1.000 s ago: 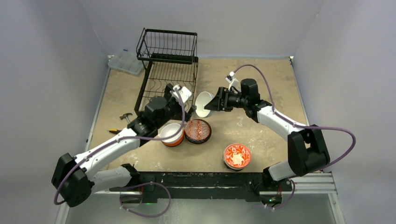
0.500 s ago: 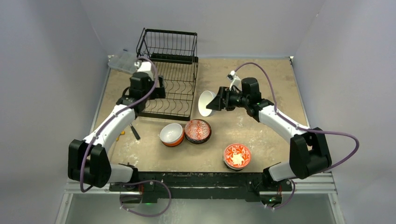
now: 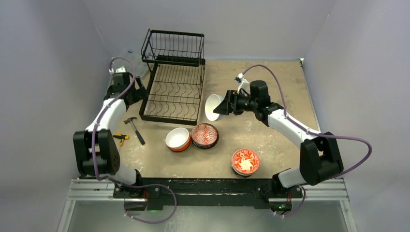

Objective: Load the bowls into the dish rack
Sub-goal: Pick up the bowl from the dish rack, then move the dish rack to the center of the board.

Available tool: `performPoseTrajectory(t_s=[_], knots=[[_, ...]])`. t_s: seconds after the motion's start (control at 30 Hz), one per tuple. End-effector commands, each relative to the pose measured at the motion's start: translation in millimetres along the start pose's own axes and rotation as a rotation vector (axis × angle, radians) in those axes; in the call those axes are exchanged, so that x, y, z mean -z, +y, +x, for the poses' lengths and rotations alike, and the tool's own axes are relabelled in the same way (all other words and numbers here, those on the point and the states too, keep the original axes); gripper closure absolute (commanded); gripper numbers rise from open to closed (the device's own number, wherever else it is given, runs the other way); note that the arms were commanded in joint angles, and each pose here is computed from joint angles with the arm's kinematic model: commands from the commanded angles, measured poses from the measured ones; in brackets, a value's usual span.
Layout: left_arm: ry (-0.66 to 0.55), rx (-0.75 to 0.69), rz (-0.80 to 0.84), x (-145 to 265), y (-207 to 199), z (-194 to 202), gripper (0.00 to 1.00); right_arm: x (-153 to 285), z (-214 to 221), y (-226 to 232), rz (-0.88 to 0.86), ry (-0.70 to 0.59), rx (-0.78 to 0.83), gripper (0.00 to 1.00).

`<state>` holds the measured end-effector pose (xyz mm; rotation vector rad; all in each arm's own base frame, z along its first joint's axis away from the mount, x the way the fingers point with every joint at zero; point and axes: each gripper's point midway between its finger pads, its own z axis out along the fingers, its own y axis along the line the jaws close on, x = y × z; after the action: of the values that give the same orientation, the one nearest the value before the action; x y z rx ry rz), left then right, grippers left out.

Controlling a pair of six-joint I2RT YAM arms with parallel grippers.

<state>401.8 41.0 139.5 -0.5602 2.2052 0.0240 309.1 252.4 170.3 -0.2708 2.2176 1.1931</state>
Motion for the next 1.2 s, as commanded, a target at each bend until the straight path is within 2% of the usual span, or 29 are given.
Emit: performPoseTrajectory(t_s=[0.0,0.2,0.43,0.57,0.77,0.93,1.17], knots=[[0.181,-0.013,0.038,-22.7,-7.7,23.9,0.01,10.1,-36.2,36.5,-0.1,-0.081,0.113,1.0],[0.295,0.035,0.145,-35.5,-28.0,51.4,0.02,13.2,-38.6,41.8,-0.114,-0.092,0.131,1.0],[0.44,0.148,0.255,-35.5,-51.0,88.0,0.09,16.6,-41.0,42.3,-0.101,-0.11,0.139,1.0],[0.459,0.158,0.309,-24.6,-65.7,101.5,0.16,19.4,-44.4,46.0,-0.103,-0.122,0.151,1.0],[0.488,0.13,0.357,-3.6,-86.9,120.9,0.18,21.0,-50.1,49.9,-0.106,-0.132,0.164,1.0],[0.508,0.101,0.419,11.5,-112.0,134.0,0.24,21.4,-53.7,47.3,-0.084,-0.143,0.175,1.0],[0.531,0.101,0.492,25.3,-138.0,145.8,0.29,26.0,-60.3,46.0,-0.051,-0.175,0.207,1.0]])
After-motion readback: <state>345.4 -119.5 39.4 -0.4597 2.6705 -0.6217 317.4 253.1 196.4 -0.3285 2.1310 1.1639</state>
